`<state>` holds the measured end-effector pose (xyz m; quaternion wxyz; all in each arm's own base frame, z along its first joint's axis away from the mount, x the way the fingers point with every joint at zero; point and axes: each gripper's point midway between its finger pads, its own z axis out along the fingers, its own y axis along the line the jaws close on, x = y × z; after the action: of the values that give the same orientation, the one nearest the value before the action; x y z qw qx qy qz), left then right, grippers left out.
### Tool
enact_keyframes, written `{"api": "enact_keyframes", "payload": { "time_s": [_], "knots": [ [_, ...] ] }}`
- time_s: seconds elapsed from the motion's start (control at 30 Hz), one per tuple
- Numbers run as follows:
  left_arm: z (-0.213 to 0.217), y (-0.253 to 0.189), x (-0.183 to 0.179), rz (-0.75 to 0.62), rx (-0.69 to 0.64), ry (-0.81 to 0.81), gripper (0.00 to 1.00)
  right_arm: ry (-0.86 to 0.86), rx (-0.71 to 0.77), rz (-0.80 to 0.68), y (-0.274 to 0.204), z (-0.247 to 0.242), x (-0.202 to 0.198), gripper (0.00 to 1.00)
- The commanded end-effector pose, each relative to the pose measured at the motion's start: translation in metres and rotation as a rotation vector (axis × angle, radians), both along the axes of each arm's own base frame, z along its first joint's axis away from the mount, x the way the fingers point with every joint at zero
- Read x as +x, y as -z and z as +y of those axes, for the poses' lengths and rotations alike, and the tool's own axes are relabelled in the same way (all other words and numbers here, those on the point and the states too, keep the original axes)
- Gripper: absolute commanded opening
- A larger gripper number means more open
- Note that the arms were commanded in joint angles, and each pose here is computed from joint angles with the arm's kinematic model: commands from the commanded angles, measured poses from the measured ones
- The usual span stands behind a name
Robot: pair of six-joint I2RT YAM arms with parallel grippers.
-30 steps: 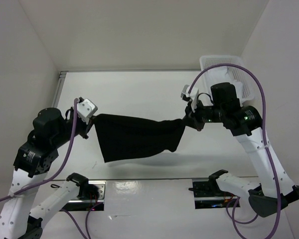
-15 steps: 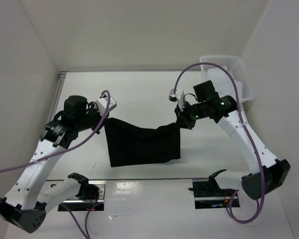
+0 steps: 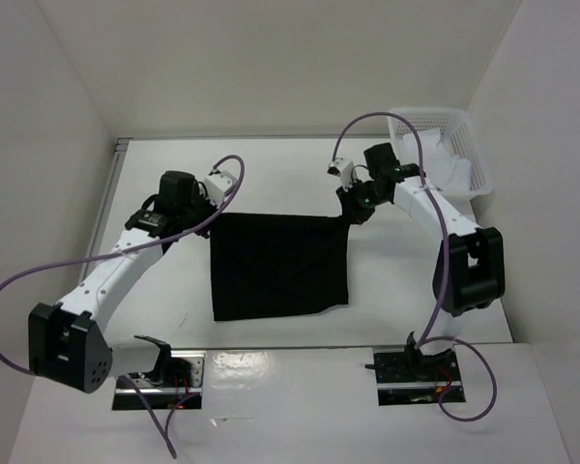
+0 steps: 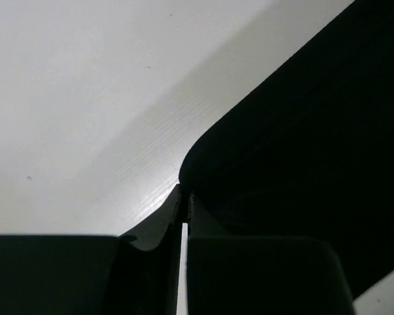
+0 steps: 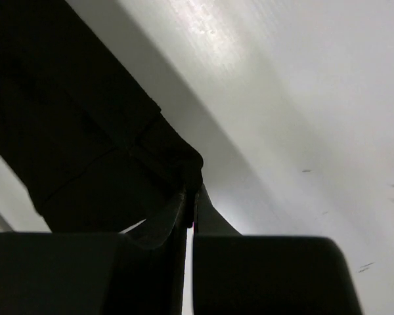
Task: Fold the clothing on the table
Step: Flatten the skirt out
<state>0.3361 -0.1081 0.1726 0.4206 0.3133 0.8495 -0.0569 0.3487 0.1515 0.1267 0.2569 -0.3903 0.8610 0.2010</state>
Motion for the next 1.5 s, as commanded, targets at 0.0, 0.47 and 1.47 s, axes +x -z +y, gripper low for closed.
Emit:
{"api": "enact_keyframes", "payload": {
  "time_s": [0.0,0.47,1.47],
  "knots": [
    [0.011,0.002,0.034,-0.056,-0.009,-0.051,0.00,0.011,-0.036,-0.125,-0.004,-0.002,0.049,0.00],
    [0.021,0.044,0.099,0.009,0.016,-0.075,0.01,0.053,-0.109,-0.186,0.026,0.005,0.131,0.00],
    [0.066,-0.025,0.155,-0.139,0.011,-0.401,1.00,0.403,-0.003,-0.414,-0.086,-0.003,0.154,0.87]
  ]
}}
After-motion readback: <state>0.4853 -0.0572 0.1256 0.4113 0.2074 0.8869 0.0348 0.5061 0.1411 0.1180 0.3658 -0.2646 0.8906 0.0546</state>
